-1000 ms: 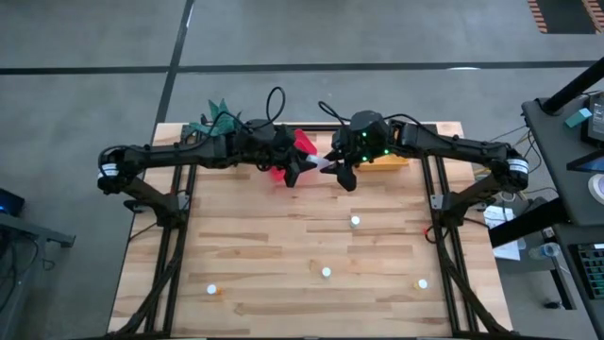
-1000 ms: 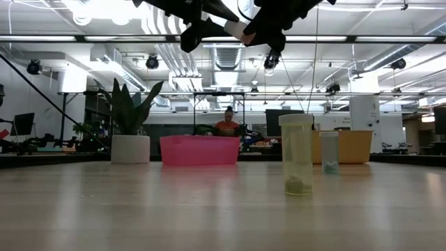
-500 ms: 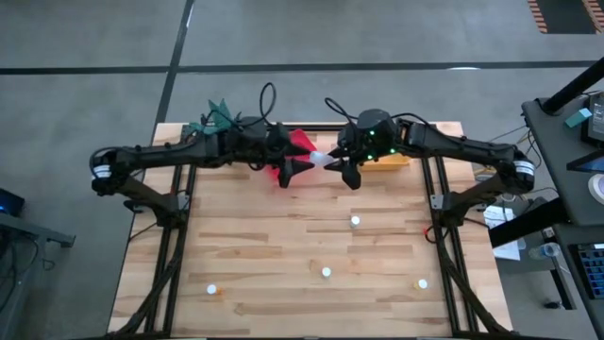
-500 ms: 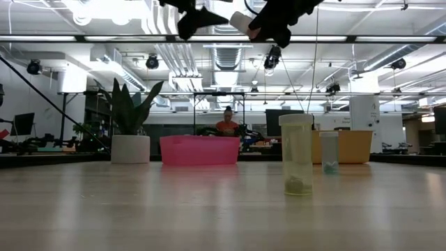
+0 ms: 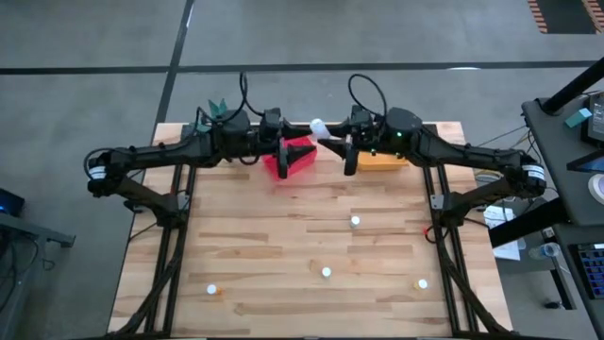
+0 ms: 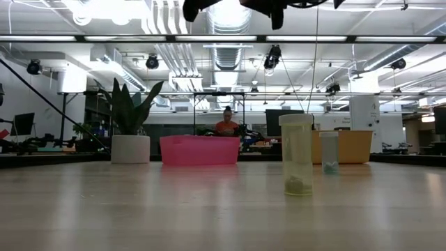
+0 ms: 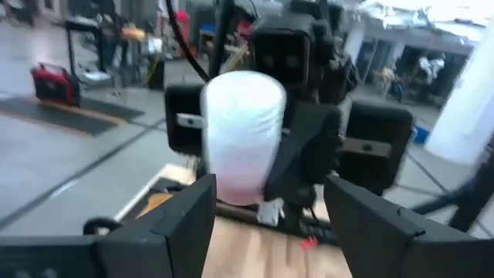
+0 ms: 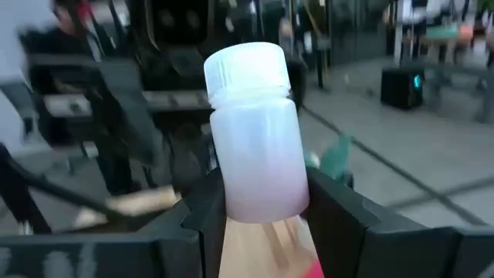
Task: Pick and place medicine bottles into bin by pill shape (circle, oval)
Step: Put the white capsule bottle into the yellow bin
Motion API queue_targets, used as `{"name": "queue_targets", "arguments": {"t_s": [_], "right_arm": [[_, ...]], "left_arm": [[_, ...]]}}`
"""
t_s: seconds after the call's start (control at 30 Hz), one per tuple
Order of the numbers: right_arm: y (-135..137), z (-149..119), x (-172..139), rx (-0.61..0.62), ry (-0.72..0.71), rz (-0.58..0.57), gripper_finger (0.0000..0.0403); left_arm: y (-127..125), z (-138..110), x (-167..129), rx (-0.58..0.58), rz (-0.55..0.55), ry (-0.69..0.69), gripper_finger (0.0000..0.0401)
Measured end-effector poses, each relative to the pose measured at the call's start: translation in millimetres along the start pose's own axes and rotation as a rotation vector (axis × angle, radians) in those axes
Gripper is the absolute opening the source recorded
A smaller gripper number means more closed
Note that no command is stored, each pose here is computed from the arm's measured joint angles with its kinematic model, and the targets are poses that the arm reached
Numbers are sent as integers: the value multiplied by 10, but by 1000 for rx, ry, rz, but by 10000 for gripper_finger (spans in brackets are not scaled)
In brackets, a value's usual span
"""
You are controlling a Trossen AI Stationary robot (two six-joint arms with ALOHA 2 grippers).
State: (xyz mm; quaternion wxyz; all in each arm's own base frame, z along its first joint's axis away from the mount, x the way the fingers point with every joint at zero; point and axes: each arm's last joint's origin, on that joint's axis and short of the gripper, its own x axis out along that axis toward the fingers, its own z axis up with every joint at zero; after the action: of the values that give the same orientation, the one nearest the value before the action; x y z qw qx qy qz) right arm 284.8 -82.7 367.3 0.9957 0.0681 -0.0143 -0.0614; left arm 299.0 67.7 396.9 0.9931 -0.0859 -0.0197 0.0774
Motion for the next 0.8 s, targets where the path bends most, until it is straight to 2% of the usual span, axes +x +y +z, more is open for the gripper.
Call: {"name": "queue_targets", "arguments": {"t_s": [0.2, 0.33, 0.6, 0.8], "right_arm": [[-17, -101, -11, 42, -96, -6, 140], [-18, -115, -17, 49, -111, -3, 140], [-21, -125, -10, 49, -106, -3, 140], [-21, -127, -9, 49, -105, -3, 141]], "left_arm": [[22, 19, 70, -25, -5, -76, 224], [60, -43, 153, -49, 8, -73, 224], [98, -80, 320, -72, -1, -189, 222], [119, -122, 354, -93, 3, -175, 184]]}}
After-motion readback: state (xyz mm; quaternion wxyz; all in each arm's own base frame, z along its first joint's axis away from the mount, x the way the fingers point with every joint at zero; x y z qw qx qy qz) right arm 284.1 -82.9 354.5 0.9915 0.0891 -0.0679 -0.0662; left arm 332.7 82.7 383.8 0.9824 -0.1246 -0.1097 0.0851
